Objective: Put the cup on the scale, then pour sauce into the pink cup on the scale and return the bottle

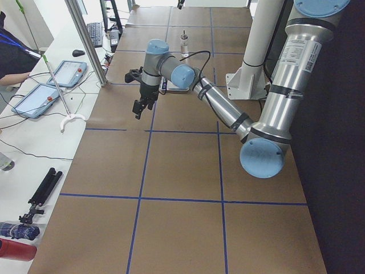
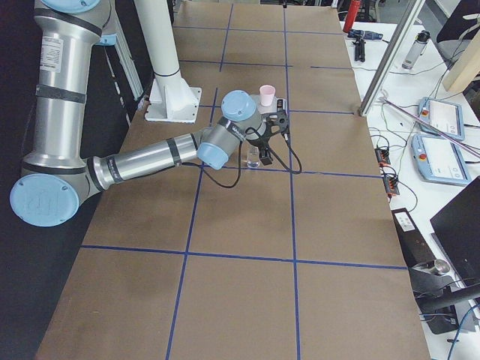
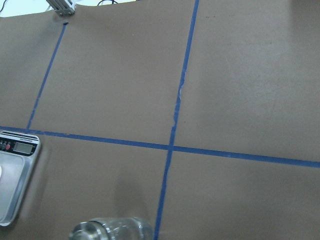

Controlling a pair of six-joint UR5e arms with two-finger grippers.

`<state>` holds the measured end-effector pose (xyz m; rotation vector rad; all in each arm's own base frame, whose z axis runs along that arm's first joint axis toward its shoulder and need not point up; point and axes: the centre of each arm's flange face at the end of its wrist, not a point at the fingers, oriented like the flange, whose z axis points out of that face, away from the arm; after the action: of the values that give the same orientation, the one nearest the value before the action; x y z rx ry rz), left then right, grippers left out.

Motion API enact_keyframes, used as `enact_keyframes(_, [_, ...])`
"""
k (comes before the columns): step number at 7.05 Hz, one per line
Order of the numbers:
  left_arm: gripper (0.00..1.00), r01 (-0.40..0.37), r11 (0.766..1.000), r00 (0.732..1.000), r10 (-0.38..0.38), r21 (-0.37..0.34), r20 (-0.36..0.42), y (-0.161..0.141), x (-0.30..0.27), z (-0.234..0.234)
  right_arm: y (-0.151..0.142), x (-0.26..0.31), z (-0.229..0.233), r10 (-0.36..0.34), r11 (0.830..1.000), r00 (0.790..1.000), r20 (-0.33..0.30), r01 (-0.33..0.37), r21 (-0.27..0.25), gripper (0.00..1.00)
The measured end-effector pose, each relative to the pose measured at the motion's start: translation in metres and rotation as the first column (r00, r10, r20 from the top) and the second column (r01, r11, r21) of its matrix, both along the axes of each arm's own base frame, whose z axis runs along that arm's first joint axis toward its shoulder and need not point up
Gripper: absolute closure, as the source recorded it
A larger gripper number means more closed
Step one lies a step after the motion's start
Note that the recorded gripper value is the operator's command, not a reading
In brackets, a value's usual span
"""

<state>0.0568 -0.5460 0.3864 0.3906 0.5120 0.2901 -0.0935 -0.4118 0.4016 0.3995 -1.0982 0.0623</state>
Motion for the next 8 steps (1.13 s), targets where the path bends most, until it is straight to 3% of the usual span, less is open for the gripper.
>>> enact_keyframes(1, [0.00, 0.038, 0.998, 0.999, -0.038, -0.043, 0.003, -0.010, -0.060, 0.046, 0.014, -0.026, -0.027, 0.030, 0.999, 0.999, 0.026, -0.029, -0.020, 0.00])
enact_keyframes(2, [0.00, 0.016, 0.998, 1.000, -0.016, -0.057, -0.009, -0.015, -0.100, 0.090, 0.030, -0.042, -0.046, 0.050, 0.998, 0.998, 0.043, -0.049, -0.026, 0.00])
enact_keyframes(4, [0.00, -0.038, 0.998, 0.998, 0.036, -0.044, -0.053, -0.014, -0.133, 0.152, 0.067, -0.066, -0.060, 0.104, 0.995, 0.995, 0.004, -0.104, 0.007, 0.01])
enact_keyframes(6, [0.00, -0.047, 0.998, 0.996, 0.045, -0.037, -0.071, -0.009, -0.136, 0.162, 0.095, -0.102, -0.055, 0.191, 0.980, 0.979, -0.073, -0.187, 0.063, 0.01])
enact_keyframes(8, [0.00, -0.046, 0.998, 0.996, 0.043, -0.036, -0.073, -0.009, -0.136, 0.163, 0.130, -0.157, -0.044, 0.314, 0.943, 0.941, -0.130, -0.292, 0.161, 0.01])
